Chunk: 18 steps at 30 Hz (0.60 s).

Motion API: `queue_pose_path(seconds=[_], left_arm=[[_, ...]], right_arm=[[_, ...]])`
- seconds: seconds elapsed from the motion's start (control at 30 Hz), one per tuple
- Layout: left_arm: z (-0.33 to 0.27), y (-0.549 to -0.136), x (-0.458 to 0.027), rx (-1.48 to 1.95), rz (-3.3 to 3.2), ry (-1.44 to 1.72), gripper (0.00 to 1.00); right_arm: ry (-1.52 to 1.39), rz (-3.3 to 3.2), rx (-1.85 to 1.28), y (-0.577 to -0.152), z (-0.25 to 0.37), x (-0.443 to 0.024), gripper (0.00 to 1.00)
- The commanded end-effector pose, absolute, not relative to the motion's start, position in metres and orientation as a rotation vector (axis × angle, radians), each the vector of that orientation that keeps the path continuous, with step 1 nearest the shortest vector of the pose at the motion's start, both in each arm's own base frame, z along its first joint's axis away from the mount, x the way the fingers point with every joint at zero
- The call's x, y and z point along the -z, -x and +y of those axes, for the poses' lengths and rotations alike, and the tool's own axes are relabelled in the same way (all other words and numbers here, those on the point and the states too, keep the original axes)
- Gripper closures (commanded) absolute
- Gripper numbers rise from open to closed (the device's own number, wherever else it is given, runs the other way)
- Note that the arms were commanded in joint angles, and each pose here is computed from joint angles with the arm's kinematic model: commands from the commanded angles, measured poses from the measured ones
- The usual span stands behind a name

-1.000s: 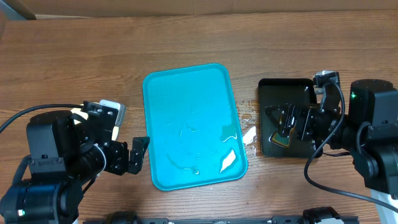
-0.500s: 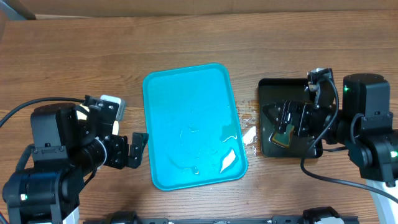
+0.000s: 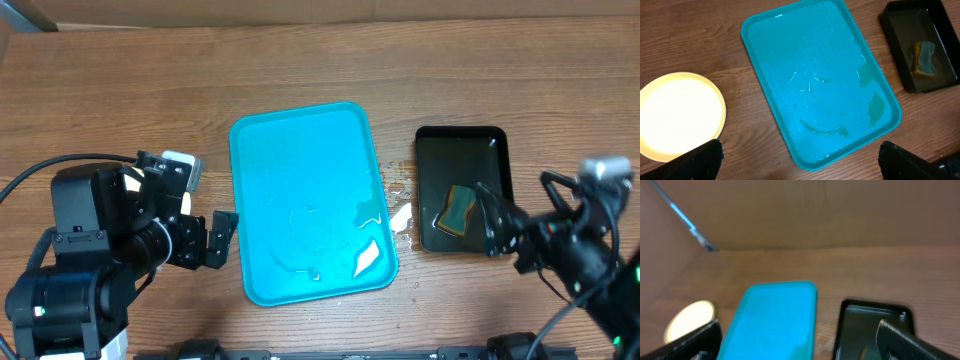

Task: Clean dirty plates on tray and stack at the side

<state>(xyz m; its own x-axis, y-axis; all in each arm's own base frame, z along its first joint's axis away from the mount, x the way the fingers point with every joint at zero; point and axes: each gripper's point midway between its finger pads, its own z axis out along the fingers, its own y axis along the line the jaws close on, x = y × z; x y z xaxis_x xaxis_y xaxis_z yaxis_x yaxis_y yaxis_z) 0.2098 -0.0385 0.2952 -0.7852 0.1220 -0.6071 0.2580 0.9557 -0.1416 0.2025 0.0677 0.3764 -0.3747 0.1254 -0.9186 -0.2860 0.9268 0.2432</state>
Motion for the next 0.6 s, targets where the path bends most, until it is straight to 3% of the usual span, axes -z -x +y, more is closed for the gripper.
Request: queue_pose_path(seconds=[0.0, 0.3, 0.57], left_arm=[[-0.038, -0.21, -0.3, 0.273, 2.46, -0.29, 0.0], [-0.038, -0.211, -0.299, 0.275, 2.465, -0.289, 0.0], [-0.038, -0.211, -0.299, 0.275, 2.465, -0.289, 0.0]], right_arm=[[0.171, 1.88, -0.29, -0.209, 0.054, -0.344, 0.0], [0.125, 1.825, -0.242, -0.202, 0.043, -0.263, 0.0], [0.145, 1.643, -0.251, -0.214, 0.046, -0.225, 0.0]])
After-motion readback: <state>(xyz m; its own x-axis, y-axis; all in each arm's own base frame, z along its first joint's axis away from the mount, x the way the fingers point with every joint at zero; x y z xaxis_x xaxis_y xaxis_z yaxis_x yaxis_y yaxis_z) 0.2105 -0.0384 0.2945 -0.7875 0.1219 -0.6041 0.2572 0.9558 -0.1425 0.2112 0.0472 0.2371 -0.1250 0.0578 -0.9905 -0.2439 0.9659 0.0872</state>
